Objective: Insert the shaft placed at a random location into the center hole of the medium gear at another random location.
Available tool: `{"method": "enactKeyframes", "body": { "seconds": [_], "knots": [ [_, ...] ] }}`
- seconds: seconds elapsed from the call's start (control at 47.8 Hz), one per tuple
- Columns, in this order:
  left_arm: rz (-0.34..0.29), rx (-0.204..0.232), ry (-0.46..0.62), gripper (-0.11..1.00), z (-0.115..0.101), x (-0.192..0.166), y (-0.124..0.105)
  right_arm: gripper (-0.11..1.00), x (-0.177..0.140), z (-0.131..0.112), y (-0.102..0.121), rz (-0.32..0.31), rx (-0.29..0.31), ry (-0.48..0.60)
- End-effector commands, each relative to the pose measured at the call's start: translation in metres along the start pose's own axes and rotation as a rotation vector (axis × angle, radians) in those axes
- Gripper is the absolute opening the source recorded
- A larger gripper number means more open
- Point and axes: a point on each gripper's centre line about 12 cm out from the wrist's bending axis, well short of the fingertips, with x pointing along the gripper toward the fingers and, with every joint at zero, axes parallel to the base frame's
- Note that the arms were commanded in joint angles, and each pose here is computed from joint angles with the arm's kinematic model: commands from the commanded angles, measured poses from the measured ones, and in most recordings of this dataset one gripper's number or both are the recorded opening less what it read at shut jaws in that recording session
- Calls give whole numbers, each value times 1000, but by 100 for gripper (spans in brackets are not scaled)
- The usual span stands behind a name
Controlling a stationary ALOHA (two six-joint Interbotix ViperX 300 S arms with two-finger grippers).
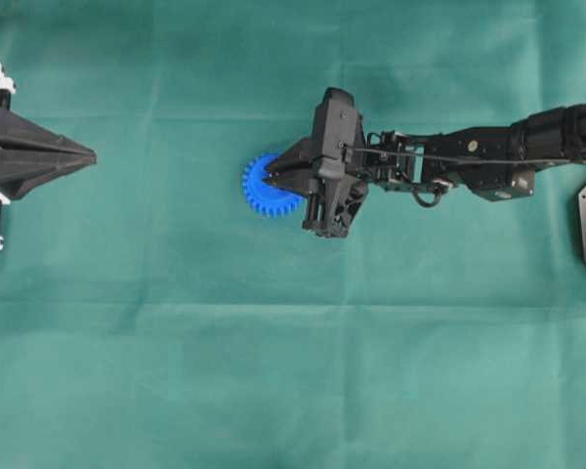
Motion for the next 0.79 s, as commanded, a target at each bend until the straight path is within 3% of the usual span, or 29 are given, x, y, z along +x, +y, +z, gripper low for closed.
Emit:
{"method": "enactKeyframes", "body": {
  "seconds": [0.0, 0.23, 0.502, 0.773],
  "knots": [
    [2, 5, -17, 0, 6, 2, 1, 13, -1, 9, 0, 0, 0, -29],
    [1, 5, -17, 0, 6, 2, 0, 17, -1, 10, 0, -2, 3, -31],
    [2, 3, -17, 0, 6, 2, 1, 86, -1, 18, 0, 0, 4, -47],
    [2, 3, -14, 0, 6, 2, 1, 81, -18, 40, 1, 5, 5, -69]
  ]
}}
